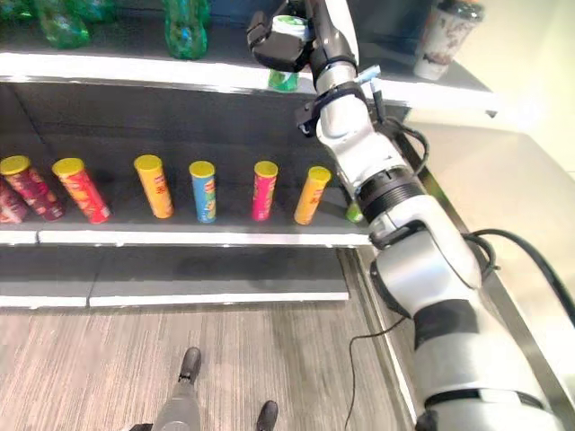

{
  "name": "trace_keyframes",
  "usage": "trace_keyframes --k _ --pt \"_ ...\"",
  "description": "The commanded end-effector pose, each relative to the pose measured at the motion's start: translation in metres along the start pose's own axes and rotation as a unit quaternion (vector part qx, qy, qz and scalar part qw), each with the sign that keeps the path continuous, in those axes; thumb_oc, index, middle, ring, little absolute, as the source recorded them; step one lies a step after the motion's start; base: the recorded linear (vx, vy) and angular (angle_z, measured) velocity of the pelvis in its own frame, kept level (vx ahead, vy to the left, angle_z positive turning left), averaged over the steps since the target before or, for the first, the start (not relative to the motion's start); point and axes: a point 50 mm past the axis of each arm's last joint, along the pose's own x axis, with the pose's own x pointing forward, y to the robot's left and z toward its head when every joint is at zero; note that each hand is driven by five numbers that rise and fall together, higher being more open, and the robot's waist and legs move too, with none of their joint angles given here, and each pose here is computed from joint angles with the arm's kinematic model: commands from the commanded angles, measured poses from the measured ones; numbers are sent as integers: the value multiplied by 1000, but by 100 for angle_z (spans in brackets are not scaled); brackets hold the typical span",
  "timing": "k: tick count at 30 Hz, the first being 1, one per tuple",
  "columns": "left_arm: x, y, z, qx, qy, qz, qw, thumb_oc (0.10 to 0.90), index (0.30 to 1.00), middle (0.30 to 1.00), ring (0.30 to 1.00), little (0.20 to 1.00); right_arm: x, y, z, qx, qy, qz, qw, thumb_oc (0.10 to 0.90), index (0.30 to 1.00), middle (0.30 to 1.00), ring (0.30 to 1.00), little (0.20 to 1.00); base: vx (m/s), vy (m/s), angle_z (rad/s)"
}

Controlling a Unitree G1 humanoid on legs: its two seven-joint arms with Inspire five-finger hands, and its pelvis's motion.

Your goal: Put the goods on the table back onto the shelves and tidy them up.

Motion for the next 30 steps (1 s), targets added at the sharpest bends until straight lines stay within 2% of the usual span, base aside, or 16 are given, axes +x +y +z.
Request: trace_keyframes --k 1,4,9,12,16,19,30 --pt "2 31 4 4 -20 48 999 800 900 900 900 900 14 -47 53 6 -103 -86 991 400 300 300 300 300 259 251 -83" --pt "0 30 -8 1 5 48 999 800 900 900 900 900 4 -48 68 7 -152 -84 985 400 300 300 300 300 169 211 -27" --pt "0 20 -5 50 -11 24 998 800 900 900 900 900 -10 -64 88 7 -219 -100 971 400 300 300 300 300 53 110 -12" --pt "0 18 -3 55 -18 18 998 800 900 900 900 900 -14 -69 89 4 -229 -104 968 400 300 300 300 300 27 97 -22" --pt "-2 14 -11 34 -4 13 999 800 900 900 900 900 -14 -79 56 61 -168 -85 980 400 300 300 300 300 33 65 -18" --pt "-5 18 -25 2 22 15 1000 800 900 900 900 900 -12 -103 30 134 -110 -85 981 400 300 300 300 300 30 48 -1" --pt "-8 31 -38 -27 37 28 999 800 900 900 900 900 -12 -160 10 124 -50 -135 982 400 300 300 300 300 4 3 0"
